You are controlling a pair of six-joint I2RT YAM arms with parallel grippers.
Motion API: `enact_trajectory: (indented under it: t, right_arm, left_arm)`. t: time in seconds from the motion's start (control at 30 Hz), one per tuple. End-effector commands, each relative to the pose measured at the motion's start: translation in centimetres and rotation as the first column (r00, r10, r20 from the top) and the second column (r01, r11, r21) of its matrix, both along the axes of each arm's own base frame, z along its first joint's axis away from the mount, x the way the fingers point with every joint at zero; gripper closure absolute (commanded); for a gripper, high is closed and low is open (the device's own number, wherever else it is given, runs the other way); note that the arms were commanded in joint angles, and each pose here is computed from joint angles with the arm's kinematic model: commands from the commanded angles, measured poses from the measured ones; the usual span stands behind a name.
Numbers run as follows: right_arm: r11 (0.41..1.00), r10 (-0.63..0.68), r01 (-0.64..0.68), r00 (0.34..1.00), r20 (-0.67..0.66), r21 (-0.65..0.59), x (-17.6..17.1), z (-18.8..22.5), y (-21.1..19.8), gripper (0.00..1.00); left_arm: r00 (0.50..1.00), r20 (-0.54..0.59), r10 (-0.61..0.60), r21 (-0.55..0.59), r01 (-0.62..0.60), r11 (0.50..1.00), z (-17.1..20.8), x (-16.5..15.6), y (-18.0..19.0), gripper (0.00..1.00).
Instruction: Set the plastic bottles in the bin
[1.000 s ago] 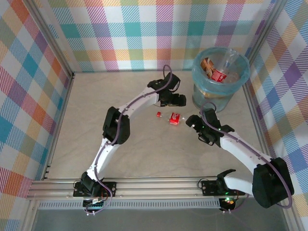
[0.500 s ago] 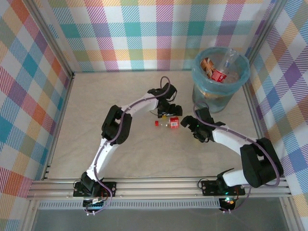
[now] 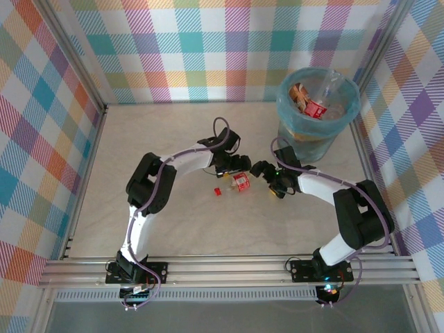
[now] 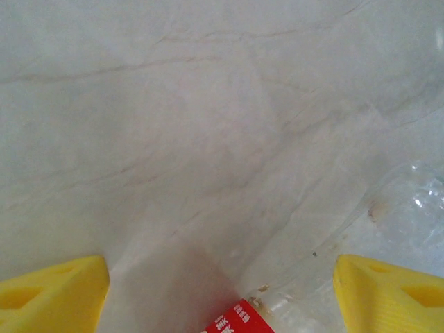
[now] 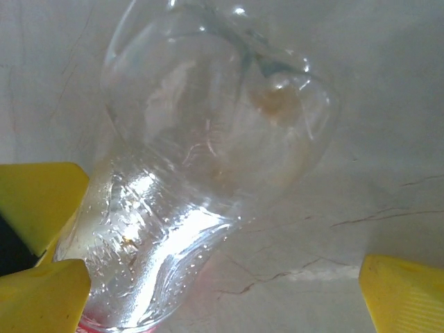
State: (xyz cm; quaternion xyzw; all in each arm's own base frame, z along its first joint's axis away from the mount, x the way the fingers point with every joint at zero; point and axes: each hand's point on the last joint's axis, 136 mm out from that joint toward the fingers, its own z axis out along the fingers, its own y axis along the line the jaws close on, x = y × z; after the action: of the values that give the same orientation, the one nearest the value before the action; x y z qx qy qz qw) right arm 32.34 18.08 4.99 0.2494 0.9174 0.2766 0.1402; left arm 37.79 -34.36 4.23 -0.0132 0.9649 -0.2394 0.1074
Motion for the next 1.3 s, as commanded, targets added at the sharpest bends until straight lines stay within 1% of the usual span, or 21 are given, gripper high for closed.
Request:
enact_trajectory:
  t: [0.0,0.17,0.4,0.53,0.67,0.73,0.83,0.93,1.07,1.2,1.27]
  right_arm:
    - [1.000,-0.018,0.017,0.998,0.061,0.005,2.0,1.2,0.2,0.00]
    - [0.999,-0.020,0.022,0.998,0.063,-0.028,2.1,0.7,-0.3,0.00]
    - [0.999,0.044,-0.042,0.997,0.071,-0.035,3.1,1.4,0.7,0.00]
    - [0.996,0.072,-0.069,0.996,0.060,-0.052,4.0,1.7,1.1,0.01]
    - [0.994,0.060,-0.057,0.998,0.035,-0.094,4.3,0.9,0.6,0.04]
    - [0.990,0.066,-0.063,0.997,0.025,-0.129,4.5,0.5,0.3,0.07]
    - [0.981,0.111,-0.111,0.994,-0.011,-0.160,4.9,-0.1,0.5,0.09]
    - [0.974,0.154,-0.160,0.987,-0.050,-0.159,5.0,-0.5,1.1,0.12]
    - [0.969,0.165,-0.177,0.983,-0.079,-0.173,4.7,-0.7,1.0,0.17]
    - [0.951,0.193,-0.206,0.978,-0.077,-0.231,4.6,-0.3,0.7,0.26]
    - [0.945,0.211,-0.223,0.974,-0.076,-0.238,4.6,0.1,0.8,0.33]
  left_arm:
    - [0.993,-0.096,-0.062,-0.009,0.062,0.998,-0.2,-4.2,-0.2,0.16]
    - [0.993,-0.103,-0.063,-0.003,0.063,0.998,0.0,-4.6,0.0,0.16]
    - [0.993,-0.105,-0.053,0.008,0.055,0.998,-0.1,-4.9,0.6,0.16]
    - [0.993,-0.105,-0.046,0.008,0.047,0.999,-0.2,-4.9,0.6,0.16]
    - [0.995,-0.094,-0.044,0.010,0.046,0.999,0.1,-4.8,0.8,0.16]
    - [0.995,-0.086,-0.046,0.009,0.047,0.999,0.5,-4.7,0.8,0.16]
    - [0.995,-0.076,-0.058,0.014,0.059,0.998,1.0,-4.8,0.9,0.16]
    - [0.996,-0.060,-0.062,0.014,0.063,0.998,1.7,-4.8,1.2,0.16]
    - [0.997,-0.034,-0.065,0.021,0.066,0.998,2.8,-5.0,1.7,0.16]
    - [0.998,0.000,-0.070,0.028,0.070,0.997,4.3,-5.0,2.5,0.16]
    - [0.997,0.029,-0.077,0.041,0.075,0.996,5.4,-5.1,3.1,0.16]
